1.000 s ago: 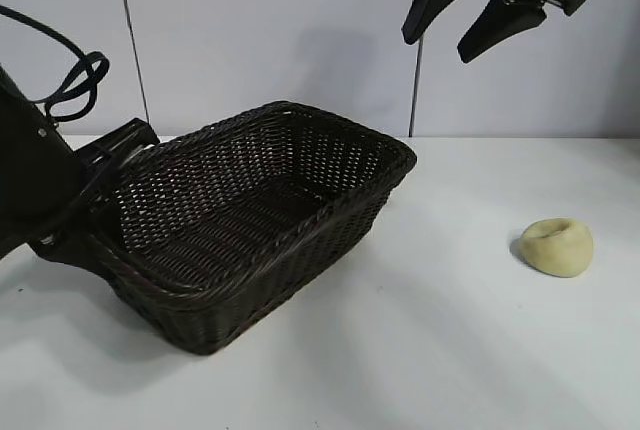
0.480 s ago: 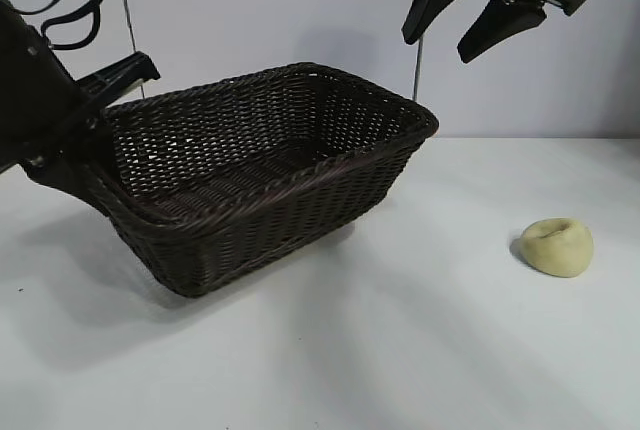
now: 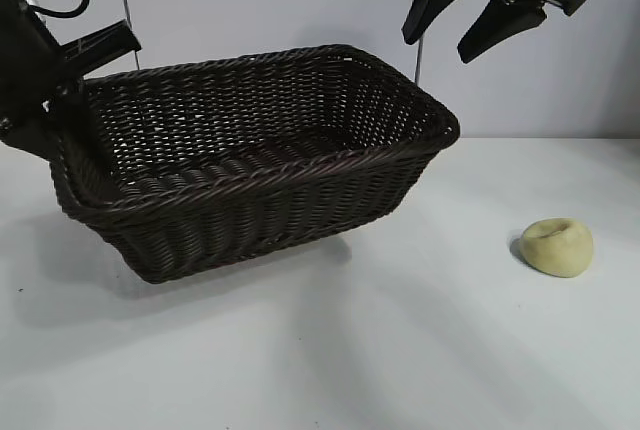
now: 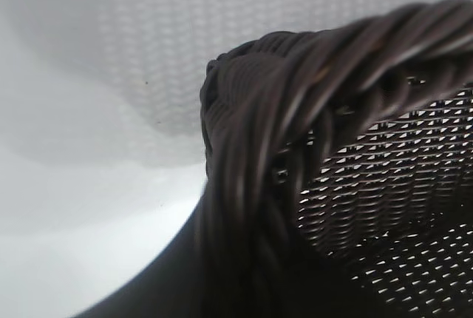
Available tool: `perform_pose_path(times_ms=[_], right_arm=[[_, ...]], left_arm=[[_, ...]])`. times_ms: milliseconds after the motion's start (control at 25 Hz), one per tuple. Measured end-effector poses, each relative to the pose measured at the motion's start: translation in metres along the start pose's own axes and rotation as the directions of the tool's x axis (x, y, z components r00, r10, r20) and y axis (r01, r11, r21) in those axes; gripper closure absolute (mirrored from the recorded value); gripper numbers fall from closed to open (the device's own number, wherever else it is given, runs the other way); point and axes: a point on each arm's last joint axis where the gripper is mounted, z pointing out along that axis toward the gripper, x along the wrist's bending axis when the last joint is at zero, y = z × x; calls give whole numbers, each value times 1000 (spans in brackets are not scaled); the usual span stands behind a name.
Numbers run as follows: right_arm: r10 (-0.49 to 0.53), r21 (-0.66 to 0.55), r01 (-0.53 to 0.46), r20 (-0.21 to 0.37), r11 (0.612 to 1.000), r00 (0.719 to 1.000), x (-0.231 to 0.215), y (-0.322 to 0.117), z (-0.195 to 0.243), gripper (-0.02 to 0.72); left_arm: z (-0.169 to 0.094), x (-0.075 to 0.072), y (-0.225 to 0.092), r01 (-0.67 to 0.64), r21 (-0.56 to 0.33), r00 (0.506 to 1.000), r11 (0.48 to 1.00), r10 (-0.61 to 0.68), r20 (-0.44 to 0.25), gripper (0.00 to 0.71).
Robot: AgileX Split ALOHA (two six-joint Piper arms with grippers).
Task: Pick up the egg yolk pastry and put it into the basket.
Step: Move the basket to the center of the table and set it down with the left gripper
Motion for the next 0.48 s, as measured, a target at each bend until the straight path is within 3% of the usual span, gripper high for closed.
perform_pose_path(times_ms=[240,480], right_arm=[[0,0,0,0,1000,1000,0,0,0,249],[0,0,0,0,1000,1000,0,0,0,249]], left_arm=[[24,-7,24,-139,129,990,982,141,-11,609],[33,-18,49,-242,132,970,961,243,13,609]])
